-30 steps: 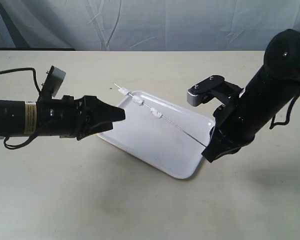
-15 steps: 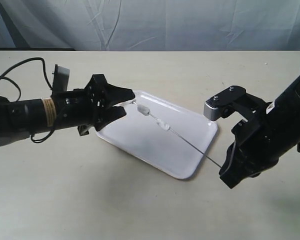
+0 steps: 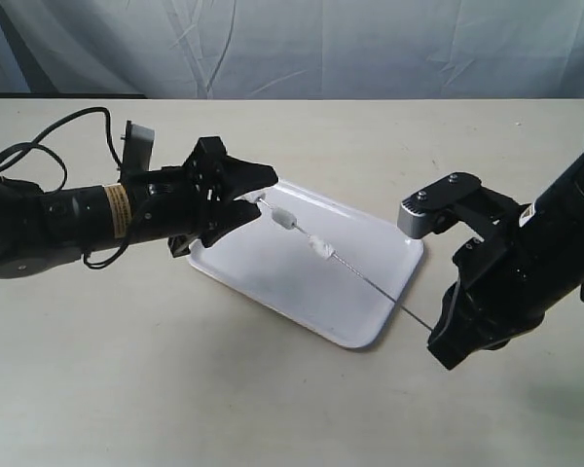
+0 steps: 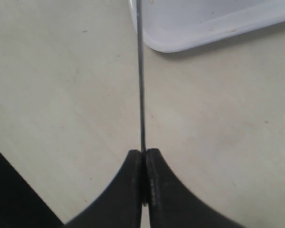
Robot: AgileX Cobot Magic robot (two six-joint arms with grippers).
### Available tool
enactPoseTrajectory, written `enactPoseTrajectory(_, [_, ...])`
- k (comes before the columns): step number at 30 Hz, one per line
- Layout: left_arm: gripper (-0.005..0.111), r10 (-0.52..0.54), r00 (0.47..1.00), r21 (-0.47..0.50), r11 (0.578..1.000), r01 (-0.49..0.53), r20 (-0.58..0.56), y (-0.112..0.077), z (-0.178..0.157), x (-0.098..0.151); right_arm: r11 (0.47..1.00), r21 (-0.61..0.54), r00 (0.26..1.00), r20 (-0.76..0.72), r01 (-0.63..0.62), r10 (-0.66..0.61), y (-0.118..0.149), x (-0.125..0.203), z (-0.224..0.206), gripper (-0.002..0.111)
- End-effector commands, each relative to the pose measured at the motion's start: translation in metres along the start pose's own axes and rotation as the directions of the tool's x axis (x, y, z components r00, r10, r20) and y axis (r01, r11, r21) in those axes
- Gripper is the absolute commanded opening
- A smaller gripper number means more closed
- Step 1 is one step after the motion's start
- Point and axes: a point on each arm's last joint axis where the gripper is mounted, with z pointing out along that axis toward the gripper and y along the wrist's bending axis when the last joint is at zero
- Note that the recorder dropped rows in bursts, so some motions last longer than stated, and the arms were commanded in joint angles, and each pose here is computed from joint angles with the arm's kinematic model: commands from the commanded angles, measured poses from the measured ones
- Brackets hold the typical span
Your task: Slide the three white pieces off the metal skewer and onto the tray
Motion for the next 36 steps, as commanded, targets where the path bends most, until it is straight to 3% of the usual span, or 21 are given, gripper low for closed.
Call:
enactPoseTrajectory(1, [0.055,-0.005,1.000,-0.007,1.000,0.005,0.005,0.001,0.001,0.000,1.000,-0.002,1.000,0.004,0.000,0.000,0.001,0.001,-0.002,-0.001])
enactPoseTrajectory(24, [0.049,-0.004,1.000,-0.016,1.000,0.004,0.004,0.002,0.001,0.000,1.000,-0.004,1.000,0.027,0.015,-0.015,0.009,0.005,-0.015,-0.001])
enactPoseTrajectory(36, [0.019,-0.014,1.000,0.017,1.000,0.014,0.014,-0.001,0.001,-0.001,1.000,0.018,1.000,0.009,0.008,-0.008,0.007,0.007,-0.015,-0.001])
